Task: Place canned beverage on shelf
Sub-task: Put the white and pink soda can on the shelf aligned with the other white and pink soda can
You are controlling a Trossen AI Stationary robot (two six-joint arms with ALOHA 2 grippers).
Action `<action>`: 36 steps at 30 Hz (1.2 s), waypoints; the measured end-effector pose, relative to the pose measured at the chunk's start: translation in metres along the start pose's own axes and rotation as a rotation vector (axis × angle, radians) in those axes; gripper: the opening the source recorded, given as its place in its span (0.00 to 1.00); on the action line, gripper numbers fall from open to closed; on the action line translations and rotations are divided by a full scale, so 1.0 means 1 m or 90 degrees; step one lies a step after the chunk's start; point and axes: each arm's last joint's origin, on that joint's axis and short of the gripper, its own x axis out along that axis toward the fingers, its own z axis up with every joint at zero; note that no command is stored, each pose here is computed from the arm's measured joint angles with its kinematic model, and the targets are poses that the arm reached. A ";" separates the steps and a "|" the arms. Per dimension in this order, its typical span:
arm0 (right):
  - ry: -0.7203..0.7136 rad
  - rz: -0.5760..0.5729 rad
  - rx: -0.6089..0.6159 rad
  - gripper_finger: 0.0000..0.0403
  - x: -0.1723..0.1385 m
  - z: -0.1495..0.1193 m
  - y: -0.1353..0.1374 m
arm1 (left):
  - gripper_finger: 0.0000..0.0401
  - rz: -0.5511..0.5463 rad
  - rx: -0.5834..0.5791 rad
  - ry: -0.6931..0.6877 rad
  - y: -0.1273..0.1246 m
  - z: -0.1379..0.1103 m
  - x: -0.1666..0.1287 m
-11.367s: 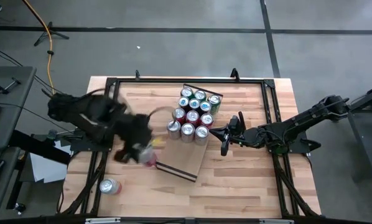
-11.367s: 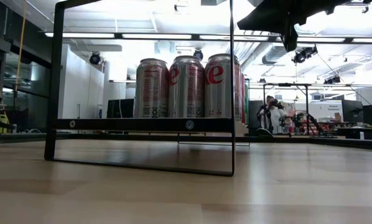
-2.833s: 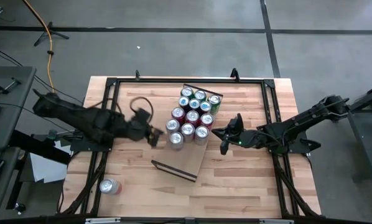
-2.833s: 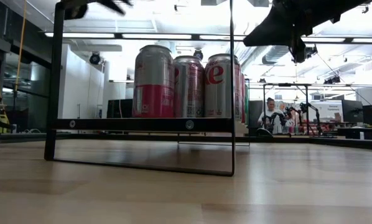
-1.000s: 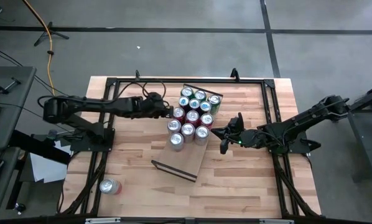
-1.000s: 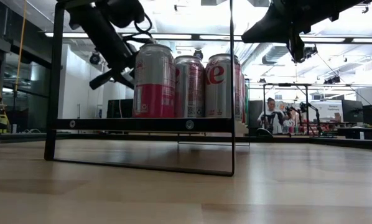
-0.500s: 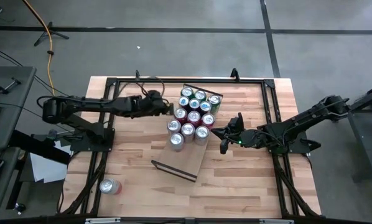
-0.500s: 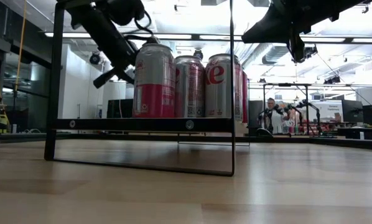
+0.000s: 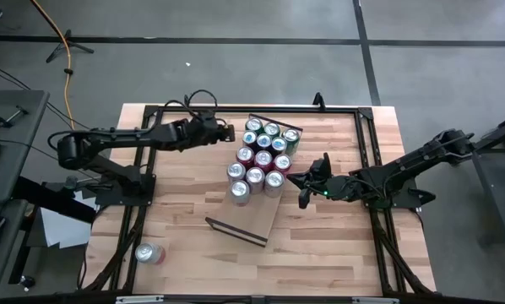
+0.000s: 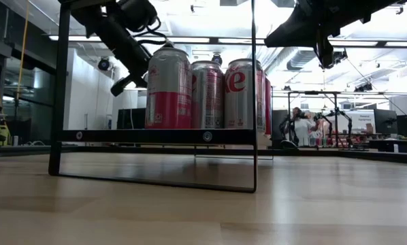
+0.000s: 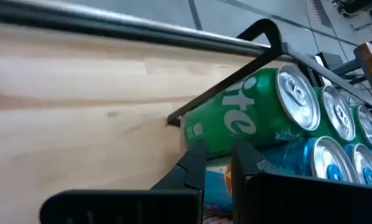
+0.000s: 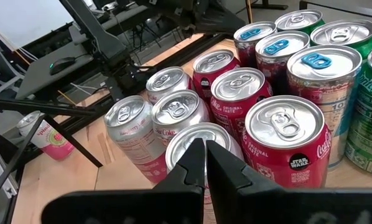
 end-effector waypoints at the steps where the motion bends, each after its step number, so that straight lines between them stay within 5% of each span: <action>1: 0.000 0.000 0.000 0.00 0.000 0.000 0.000 | 0.00 -0.005 0.013 -0.003 0.000 0.001 -0.002; 7: -0.015 0.004 0.009 0.00 0.000 0.002 0.001 | 0.00 -0.127 0.115 -0.027 -0.012 0.017 -0.048; 12: -0.043 0.021 -0.013 0.00 0.000 0.007 0.005 | 0.00 -0.341 0.205 0.006 -0.034 0.003 -0.103; 19: -0.077 0.034 -0.016 0.00 0.000 0.014 0.007 | 0.00 -0.592 0.173 0.079 -0.061 -0.035 -0.166; 28: -0.123 0.075 0.018 0.00 0.002 0.026 0.009 | 0.02 -0.621 0.228 0.088 -0.061 -0.057 -0.189; 36: -0.161 0.077 0.054 0.00 0.001 0.032 0.010 | 0.26 -0.620 0.321 0.115 -0.043 -0.050 -0.199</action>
